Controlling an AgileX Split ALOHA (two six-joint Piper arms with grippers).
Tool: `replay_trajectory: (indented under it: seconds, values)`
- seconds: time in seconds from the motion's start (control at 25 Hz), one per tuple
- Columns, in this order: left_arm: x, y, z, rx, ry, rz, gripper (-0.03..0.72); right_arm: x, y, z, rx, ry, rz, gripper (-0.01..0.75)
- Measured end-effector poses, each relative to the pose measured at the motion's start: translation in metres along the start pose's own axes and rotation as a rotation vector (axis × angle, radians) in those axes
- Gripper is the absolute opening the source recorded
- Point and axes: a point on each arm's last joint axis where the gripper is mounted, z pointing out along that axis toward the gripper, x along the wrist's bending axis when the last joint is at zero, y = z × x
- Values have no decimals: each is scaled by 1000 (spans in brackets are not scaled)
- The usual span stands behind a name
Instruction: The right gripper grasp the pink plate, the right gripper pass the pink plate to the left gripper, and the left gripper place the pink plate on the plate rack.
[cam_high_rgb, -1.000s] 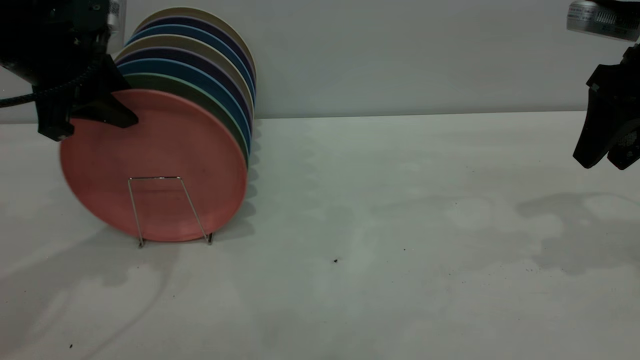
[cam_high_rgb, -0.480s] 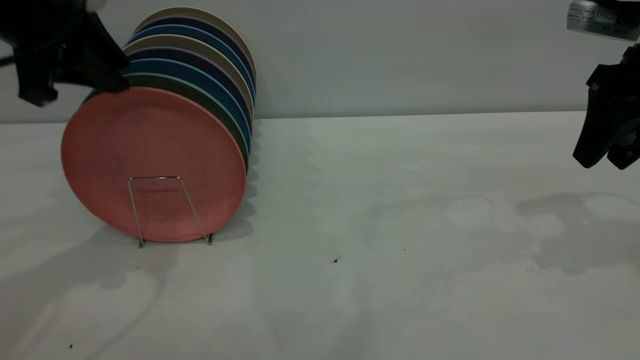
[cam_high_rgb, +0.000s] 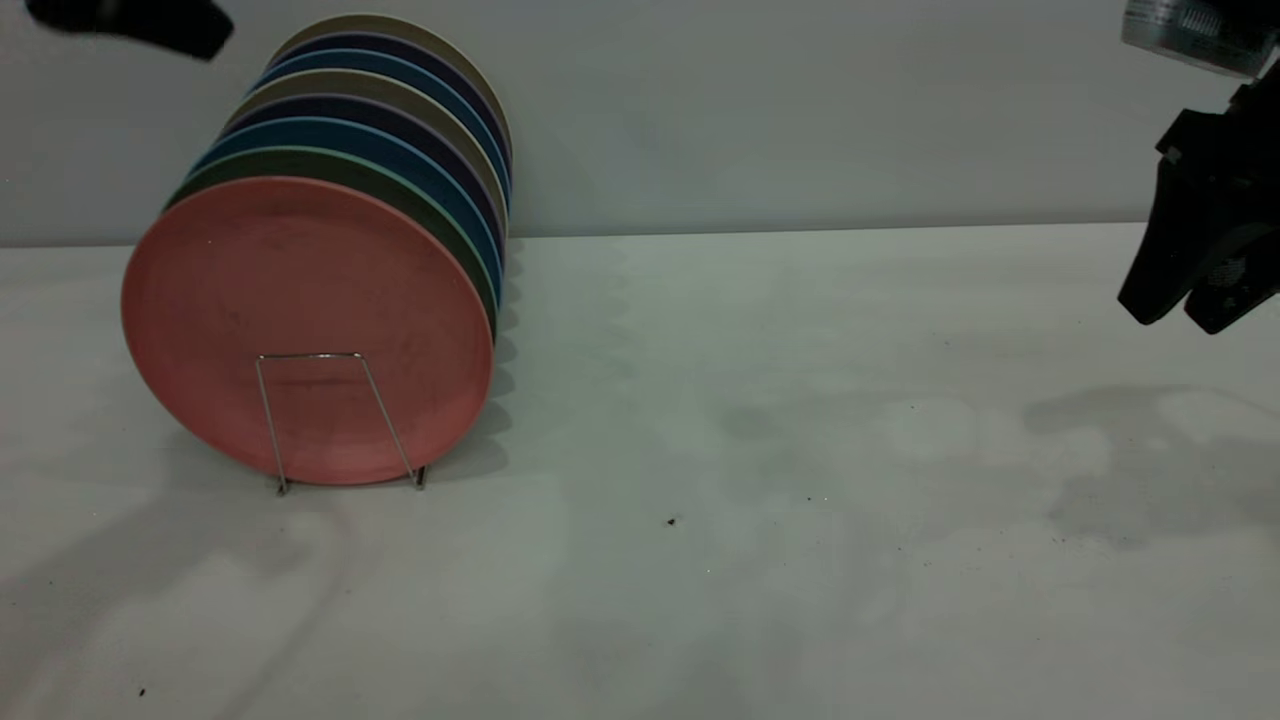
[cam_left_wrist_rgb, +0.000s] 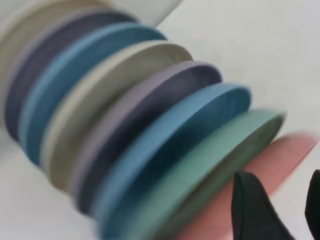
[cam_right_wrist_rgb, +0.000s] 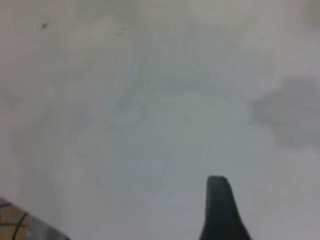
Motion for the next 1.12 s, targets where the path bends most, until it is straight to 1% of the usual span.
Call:
replay_trajectory:
  seconds: [0.08, 0.12, 0.16, 0.28, 0.36, 0.48, 0.6, 0.76, 0.84, 0.96, 1.12]
  values:
    - [1, -3, -7, 29, -17, -250, 299, 3, 0, -6, -4, 2, -9, 507]
    - [3, -6, -10, 60, -26, -337, 305, 5, 0, -11, -17, -2, -15, 507]
    - [4, -10, -13, 101, -26, -379, 313, 7, 1, -16, -29, -9, -22, 507]
    - [10, -28, -21, 267, -8, -476, 347, 18, 2, -43, -101, -49, -41, 507]
    - [14, -38, -28, 367, 41, -512, 372, 26, 1, -61, -137, -85, -44, 507]
    - [16, -44, -40, 457, 114, -526, 404, 37, -5, -82, -143, -160, -54, 507]
    - [15, -40, -59, 453, 157, -520, 430, 46, -15, -98, -116, -201, -53, 507]
    - [6, -28, -93, 378, 182, -500, 455, 63, -37, -121, -124, -209, -54, 507]
    - [-1, -26, -111, 344, 189, -491, 459, 73, -52, -133, -148, -210, -61, 507]
    - [-15, -33, -133, 312, 198, -481, 460, 89, -80, -146, -176, -199, -66, 507]
    - [-36, -52, -160, 274, 207, -471, 460, 108, -116, -158, -206, -190, -79, 507]
